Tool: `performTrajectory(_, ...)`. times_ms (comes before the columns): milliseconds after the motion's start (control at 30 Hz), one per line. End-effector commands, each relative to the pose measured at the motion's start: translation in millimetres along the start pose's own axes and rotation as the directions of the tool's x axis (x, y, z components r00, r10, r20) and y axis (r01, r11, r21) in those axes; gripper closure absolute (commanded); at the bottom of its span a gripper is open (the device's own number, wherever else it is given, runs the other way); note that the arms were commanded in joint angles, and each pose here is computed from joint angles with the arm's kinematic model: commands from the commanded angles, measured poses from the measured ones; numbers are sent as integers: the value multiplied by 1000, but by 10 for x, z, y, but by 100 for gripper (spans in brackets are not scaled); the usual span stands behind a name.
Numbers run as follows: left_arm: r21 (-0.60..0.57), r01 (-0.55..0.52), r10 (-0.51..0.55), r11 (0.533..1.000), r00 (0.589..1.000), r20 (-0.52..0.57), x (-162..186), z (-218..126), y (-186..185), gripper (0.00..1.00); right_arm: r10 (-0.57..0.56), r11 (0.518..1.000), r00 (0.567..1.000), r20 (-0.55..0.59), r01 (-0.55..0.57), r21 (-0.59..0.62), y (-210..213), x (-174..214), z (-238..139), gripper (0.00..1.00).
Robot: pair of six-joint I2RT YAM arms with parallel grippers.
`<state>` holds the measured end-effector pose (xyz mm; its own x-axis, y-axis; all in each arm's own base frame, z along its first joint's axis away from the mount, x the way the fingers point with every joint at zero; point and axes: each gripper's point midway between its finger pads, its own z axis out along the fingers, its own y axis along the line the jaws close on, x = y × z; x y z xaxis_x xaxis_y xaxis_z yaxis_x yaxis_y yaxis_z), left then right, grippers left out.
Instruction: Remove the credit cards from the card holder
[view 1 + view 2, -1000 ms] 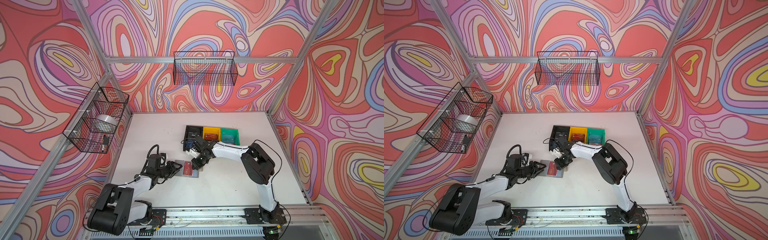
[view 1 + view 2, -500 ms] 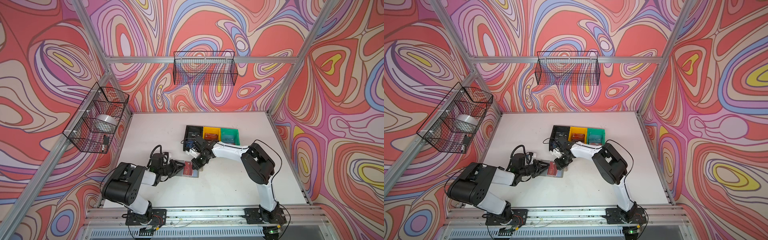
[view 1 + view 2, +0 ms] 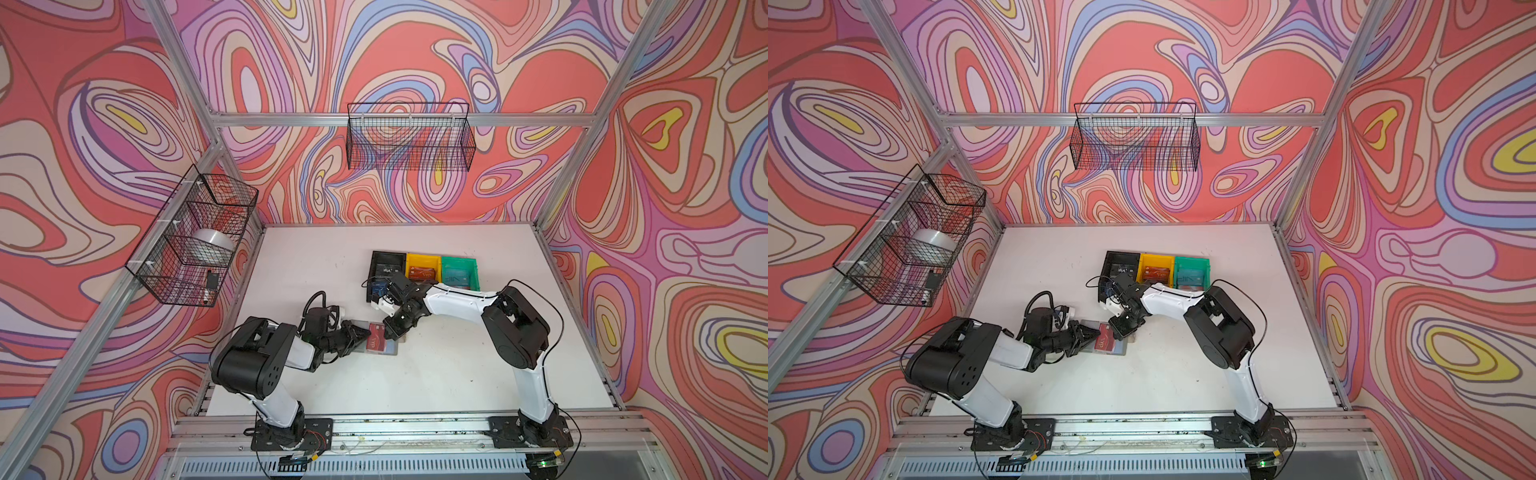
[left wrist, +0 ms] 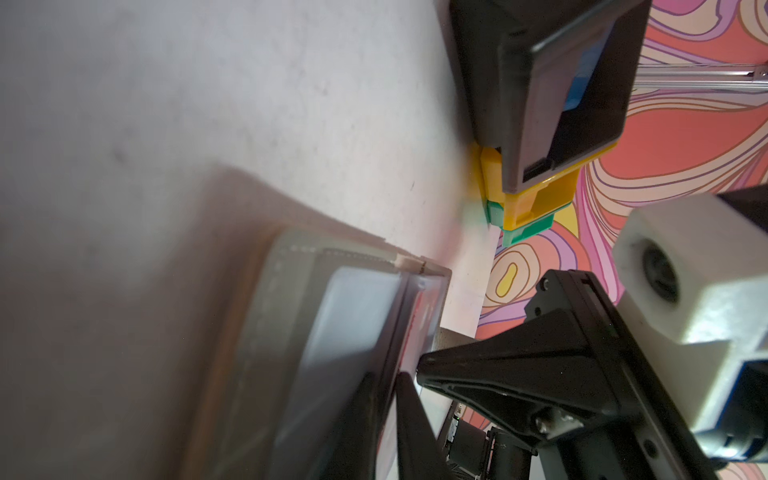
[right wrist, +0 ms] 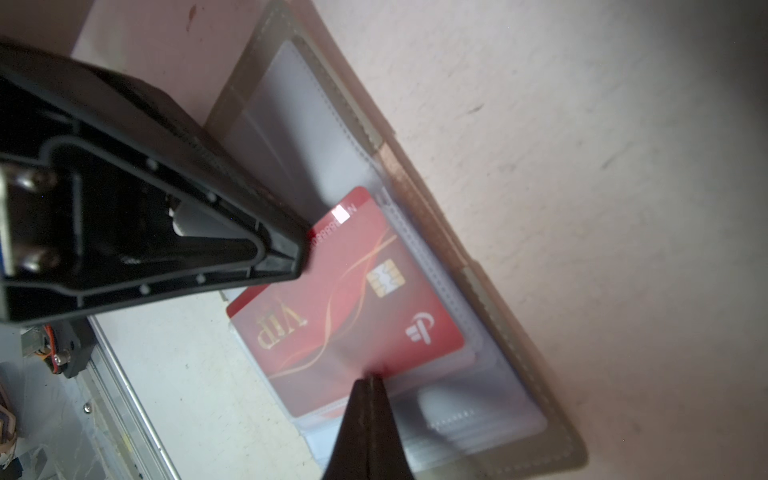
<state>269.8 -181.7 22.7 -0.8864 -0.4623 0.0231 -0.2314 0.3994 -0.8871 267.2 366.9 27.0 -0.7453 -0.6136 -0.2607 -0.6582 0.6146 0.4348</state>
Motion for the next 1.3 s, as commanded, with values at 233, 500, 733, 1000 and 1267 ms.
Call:
performTrajectory(233,18,-15,14,1000,1000,3,16,5,-4,93,23,999,997,-79,-21,25,-92,212,168,99)
performTrajectory(500,7,-3,3,1000,1000,12,34,-8,57,86,27,999,996,-88,-25,25,-100,246,184,98)
performTrajectory(733,19,4,-4,1000,1000,14,37,3,70,84,28,999,995,-93,-26,24,-100,258,194,99)
performTrajectory(1000,23,9,-9,1000,1000,17,39,6,99,85,32,999,995,-98,-30,25,-109,275,201,98)
performTrajectory(1267,13,13,-13,1000,1000,27,15,-26,136,87,31,999,994,-101,-29,23,-110,279,208,98)
